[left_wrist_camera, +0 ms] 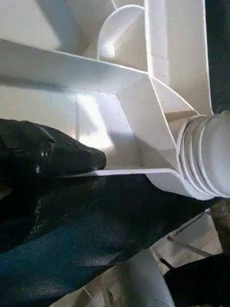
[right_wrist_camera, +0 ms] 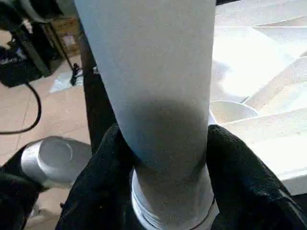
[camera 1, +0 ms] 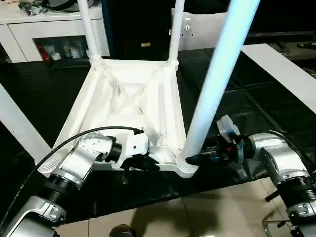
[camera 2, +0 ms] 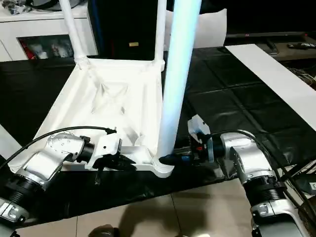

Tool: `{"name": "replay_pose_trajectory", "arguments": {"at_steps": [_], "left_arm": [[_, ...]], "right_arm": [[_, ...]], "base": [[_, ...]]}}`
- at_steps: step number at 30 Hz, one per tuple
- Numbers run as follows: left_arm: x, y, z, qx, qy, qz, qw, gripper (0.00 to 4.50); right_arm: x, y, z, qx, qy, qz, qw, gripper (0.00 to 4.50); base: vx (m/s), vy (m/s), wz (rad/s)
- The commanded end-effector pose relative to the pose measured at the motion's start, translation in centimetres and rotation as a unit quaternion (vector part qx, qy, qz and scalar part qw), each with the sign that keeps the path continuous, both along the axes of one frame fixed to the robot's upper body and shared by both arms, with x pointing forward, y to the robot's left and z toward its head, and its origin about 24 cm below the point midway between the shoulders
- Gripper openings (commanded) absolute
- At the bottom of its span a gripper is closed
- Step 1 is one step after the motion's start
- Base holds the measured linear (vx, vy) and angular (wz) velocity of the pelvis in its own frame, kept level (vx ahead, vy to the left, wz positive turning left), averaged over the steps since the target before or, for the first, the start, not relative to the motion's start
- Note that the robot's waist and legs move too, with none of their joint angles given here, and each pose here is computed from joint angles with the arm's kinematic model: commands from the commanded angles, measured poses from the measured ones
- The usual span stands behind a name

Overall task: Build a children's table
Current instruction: Rotate leg to tighten

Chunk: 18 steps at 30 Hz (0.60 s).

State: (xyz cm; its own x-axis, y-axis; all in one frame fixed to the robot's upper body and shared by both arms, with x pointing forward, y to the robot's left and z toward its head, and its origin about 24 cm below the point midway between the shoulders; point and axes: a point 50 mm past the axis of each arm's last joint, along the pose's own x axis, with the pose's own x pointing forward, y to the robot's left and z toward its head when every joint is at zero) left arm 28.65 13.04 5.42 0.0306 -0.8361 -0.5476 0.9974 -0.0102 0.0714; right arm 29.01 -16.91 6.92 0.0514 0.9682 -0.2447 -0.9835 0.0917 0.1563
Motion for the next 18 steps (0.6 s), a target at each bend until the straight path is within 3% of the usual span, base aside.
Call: {"name": "replay_pose_trajectory", "arguments": {"at_steps": [1,6,8,9,10,14,17,18], "left_arm": [[0.3,-0.9,0.6,-0.007,-0.014,0.034,0.999,0.0],[0.8,-2.3,1.3,-0.036,-0.021,0.108,0.993,0.0],[1.3,-3.8,1.7,-0.057,-0.027,0.157,0.986,0.0],[1.9,-5.4,1.8,-0.067,-0.04,0.205,0.976,0.0],[2.1,-6.0,1.7,-0.067,-0.045,0.221,0.972,0.0],[2.7,-8.0,1.6,-0.061,-0.068,0.253,0.963,0.0],[3.3,-9.3,1.9,-0.047,-0.106,0.255,0.96,0.0],[3.3,-9.4,1.9,-0.048,-0.105,0.257,0.959,0.0]], "right_arm": [[0.1,1.4,-0.7,-0.007,0.016,-0.035,0.999,1.93],[1.8,3.5,-1.3,-0.006,0.017,-0.162,0.987,1.92],[3.0,4.7,-1.6,-0.014,0.016,-0.238,0.971,1.92],[4.0,5.7,-1.8,-0.021,0.017,-0.309,0.951,1.92],[4.4,6.0,-1.9,-0.025,0.015,-0.331,0.943,1.92],[5.1,7.2,-2.0,-0.022,0.018,-0.386,0.922,1.92],[5.4,8.2,-1.4,0.015,0.021,-0.403,0.915,1.92],[5.4,8.2,-1.4,0.019,0.02,-0.403,0.915,2.26]], "base": [[0.0,0.0,0.0],[0.0,0.0,0.0],[0.0,0.0,0.0],[0.0,0.0,0.0],[0.0,0.0,0.0],[0.0,0.0,0.0],[0.0,0.0,0.0],[0.0,0.0,0.0]]}}
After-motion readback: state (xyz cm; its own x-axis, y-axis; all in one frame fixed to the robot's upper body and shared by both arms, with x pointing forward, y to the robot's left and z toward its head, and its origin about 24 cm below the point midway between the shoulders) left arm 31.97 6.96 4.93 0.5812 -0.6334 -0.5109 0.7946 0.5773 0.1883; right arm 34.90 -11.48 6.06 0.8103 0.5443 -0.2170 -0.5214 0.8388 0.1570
